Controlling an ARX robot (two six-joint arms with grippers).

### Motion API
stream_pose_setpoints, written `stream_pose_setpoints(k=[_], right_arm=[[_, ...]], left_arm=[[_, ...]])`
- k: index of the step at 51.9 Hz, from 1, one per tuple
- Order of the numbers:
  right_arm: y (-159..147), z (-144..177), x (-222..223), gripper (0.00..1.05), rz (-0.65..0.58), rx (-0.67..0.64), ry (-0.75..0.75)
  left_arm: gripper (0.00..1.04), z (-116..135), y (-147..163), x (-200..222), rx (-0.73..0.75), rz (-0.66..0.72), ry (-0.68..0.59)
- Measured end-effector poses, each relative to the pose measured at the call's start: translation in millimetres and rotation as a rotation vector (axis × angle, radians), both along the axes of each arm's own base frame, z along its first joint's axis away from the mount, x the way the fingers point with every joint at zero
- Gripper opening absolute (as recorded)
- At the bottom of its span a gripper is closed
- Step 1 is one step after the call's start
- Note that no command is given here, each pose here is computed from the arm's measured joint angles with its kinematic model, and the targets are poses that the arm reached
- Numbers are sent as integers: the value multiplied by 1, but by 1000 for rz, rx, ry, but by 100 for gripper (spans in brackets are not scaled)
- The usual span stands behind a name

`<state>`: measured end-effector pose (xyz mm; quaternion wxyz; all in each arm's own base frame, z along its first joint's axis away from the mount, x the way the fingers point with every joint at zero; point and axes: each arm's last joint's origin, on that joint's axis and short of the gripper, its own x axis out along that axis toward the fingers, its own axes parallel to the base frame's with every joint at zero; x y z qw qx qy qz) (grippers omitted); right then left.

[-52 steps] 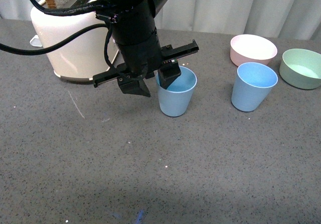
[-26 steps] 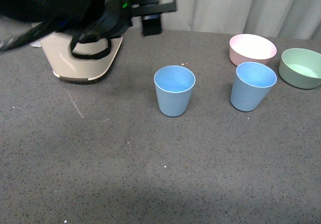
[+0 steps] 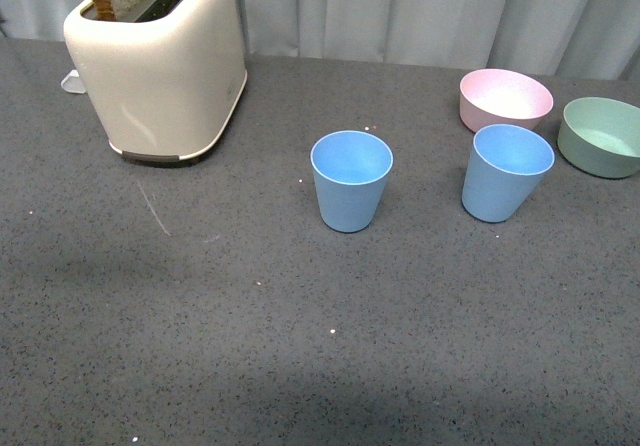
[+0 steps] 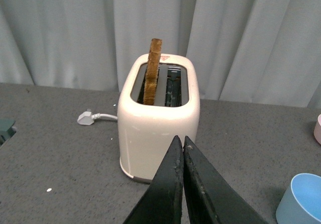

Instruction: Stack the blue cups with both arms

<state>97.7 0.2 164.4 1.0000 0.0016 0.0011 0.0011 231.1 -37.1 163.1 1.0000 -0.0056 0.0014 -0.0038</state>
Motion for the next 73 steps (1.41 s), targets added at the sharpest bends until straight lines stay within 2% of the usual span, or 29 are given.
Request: stream_pose_setpoints(k=[13, 30, 73], right_arm=[[0, 0, 0, 95, 0, 0, 0], [0, 0, 0, 95, 0, 0, 0], [0, 0, 0, 95, -1, 0, 0]], left_arm=[[4, -1, 20, -43, 4, 2, 9], [4, -1, 36, -70, 3, 8, 12], [4, 9, 37, -105, 4, 6, -21]])
